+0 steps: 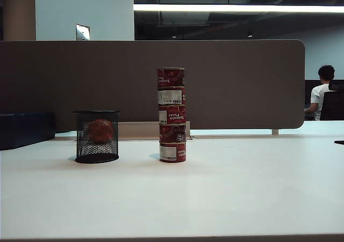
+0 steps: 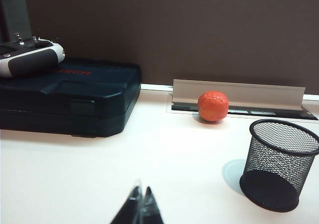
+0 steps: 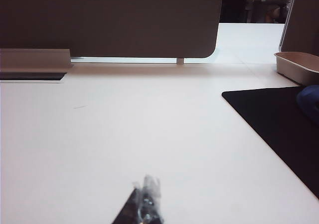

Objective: Take a can of tomato sauce from the stacked ones and place it on the table.

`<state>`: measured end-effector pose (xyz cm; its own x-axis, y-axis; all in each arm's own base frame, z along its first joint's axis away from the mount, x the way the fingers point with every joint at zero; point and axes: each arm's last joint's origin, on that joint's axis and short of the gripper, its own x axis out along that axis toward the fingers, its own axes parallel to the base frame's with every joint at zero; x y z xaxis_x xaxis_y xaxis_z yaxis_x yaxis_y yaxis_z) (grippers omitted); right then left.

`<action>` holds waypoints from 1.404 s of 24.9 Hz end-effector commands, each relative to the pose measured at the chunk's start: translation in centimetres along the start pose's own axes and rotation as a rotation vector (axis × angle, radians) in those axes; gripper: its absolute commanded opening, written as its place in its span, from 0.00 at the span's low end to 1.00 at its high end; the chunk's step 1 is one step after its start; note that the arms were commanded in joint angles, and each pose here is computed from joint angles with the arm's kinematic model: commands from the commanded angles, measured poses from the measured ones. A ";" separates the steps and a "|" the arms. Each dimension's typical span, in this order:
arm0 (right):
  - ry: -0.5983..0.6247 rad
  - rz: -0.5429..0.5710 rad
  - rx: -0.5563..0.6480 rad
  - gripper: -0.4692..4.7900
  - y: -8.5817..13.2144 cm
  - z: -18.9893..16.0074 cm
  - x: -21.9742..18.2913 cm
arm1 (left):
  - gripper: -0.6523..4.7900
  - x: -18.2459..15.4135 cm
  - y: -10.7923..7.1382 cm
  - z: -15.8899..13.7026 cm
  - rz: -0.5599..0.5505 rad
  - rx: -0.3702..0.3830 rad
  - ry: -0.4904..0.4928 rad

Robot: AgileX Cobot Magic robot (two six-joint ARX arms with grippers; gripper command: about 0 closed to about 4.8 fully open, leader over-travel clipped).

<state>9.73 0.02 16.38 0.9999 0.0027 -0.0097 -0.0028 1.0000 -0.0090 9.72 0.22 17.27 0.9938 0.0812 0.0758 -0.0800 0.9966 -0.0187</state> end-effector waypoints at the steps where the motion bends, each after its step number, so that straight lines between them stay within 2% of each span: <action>1: -0.018 0.001 0.002 0.08 0.0 0.2 0.0 | 0.11 0.0 0.0 0.3 0.001 0.002 -0.018; 18: -0.018 0.002 0.002 0.08 0.0 0.2 0.0 | 0.11 0.0 0.0 0.3 -0.004 0.001 -0.023; 22: -0.027 0.007 0.017 0.08 0.0 0.3 0.0 | 0.11 0.0 -0.3 0.3 -0.105 0.000 -0.018; 23: -0.029 0.037 0.016 0.08 0.1 0.4 0.0 | 0.11 -0.1 -0.5 0.3 -0.181 0.001 -0.017; 27: -0.033 0.129 0.017 0.08 0.4 0.5 -0.1 | 0.11 -0.2 -0.9 0.3 -0.317 0.002 -0.017; 29: -0.047 0.169 0.092 0.08 0.5 1.3 -0.3 | 0.11 -0.2 -1.1 0.3 -0.395 0.003 -0.016; 35: -0.127 0.179 0.162 0.08 0.5 4.4 -1.2 | 0.11 -0.3 -1.3 0.3 -0.472 0.003 -0.014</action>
<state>8.89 0.49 19.86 0.9822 0.1640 0.0919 -0.1751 0.9760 0.1296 9.54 -1.06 17.29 0.9293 -0.3616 0.0745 0.3616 0.9322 0.0141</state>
